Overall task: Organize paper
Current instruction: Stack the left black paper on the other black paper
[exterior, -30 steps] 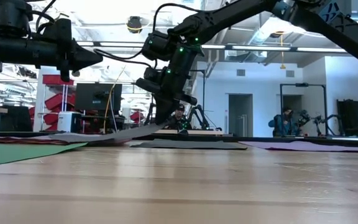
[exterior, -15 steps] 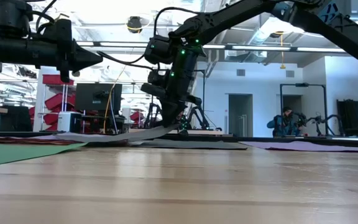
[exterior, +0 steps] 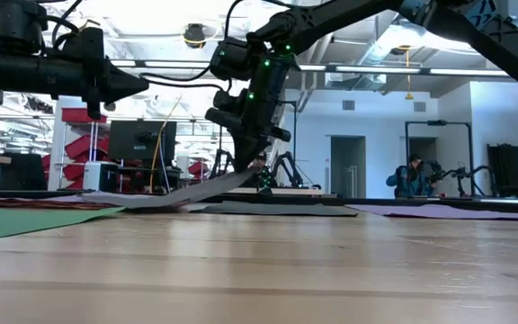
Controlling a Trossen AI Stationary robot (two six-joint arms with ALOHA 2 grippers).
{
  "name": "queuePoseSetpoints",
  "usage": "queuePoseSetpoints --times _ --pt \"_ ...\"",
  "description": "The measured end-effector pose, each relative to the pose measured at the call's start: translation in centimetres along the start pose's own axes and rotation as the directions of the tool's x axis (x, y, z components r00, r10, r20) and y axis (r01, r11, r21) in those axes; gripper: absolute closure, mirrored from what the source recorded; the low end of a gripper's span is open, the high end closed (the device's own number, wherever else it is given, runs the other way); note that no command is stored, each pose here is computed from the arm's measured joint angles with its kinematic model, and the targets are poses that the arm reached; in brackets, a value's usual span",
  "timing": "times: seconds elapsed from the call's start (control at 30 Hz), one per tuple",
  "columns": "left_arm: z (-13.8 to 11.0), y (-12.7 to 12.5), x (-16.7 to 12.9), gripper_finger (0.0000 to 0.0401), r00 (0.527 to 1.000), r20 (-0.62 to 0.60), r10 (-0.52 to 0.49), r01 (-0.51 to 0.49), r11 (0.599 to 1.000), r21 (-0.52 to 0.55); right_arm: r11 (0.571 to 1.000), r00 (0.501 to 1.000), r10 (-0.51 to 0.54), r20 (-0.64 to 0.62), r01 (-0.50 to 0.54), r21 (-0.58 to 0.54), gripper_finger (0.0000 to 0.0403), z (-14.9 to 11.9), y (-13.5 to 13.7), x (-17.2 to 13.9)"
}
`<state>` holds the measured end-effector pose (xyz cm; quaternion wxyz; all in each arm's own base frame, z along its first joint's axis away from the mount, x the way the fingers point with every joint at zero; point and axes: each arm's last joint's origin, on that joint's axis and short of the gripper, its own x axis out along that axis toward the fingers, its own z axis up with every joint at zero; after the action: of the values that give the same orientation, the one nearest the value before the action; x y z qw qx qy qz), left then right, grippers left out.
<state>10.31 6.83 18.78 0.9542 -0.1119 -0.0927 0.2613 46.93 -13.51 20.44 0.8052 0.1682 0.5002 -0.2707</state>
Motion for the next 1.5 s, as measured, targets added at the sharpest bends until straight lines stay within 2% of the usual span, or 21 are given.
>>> queuePoseSetpoints --times 0.3,0.6,0.73,1.1,1.2,1.5 --pt "0.0 0.0 0.0 0.0401 1.0 -0.003 -0.001 0.001 1.0 -0.001 0.999 0.999 -0.026 -0.028 0.025 -0.048 0.0403 -0.4 0.2 -0.1" --pt "-0.1 0.0 0.0 0.0401 1.0 -0.005 -0.001 0.001 1.0 -0.001 0.991 0.996 0.008 -0.087 -0.02 -0.13 0.0403 -2.3 1.0 1.0" --pt "0.0 0.0 0.0 0.0401 1.0 -0.003 -0.001 0.001 1.0 -0.001 0.992 0.998 0.038 -0.045 -0.043 -0.119 0.0403 -2.8 0.8 0.0" --pt "0.0 0.0 0.0 0.0401 1.0 -0.001 -0.001 0.001 1.0 -0.003 0.994 0.996 0.058 0.069 -0.064 0.092 0.0403 -6.5 -3.1 -3.4" --pt "0.0 0.0 0.0 0.0401 1.0 0.0 -0.002 0.002 1.0 -0.004 0.986 0.993 0.059 0.098 -0.073 0.147 0.0403 -7.8 -3.6 -3.6" --pt "0.0 0.0 0.0 0.0401 1.0 0.001 -0.001 0.001 1.0 -0.005 0.958 0.993 -0.031 0.114 -0.003 0.286 0.0403 -10.1 -4.4 -3.1"
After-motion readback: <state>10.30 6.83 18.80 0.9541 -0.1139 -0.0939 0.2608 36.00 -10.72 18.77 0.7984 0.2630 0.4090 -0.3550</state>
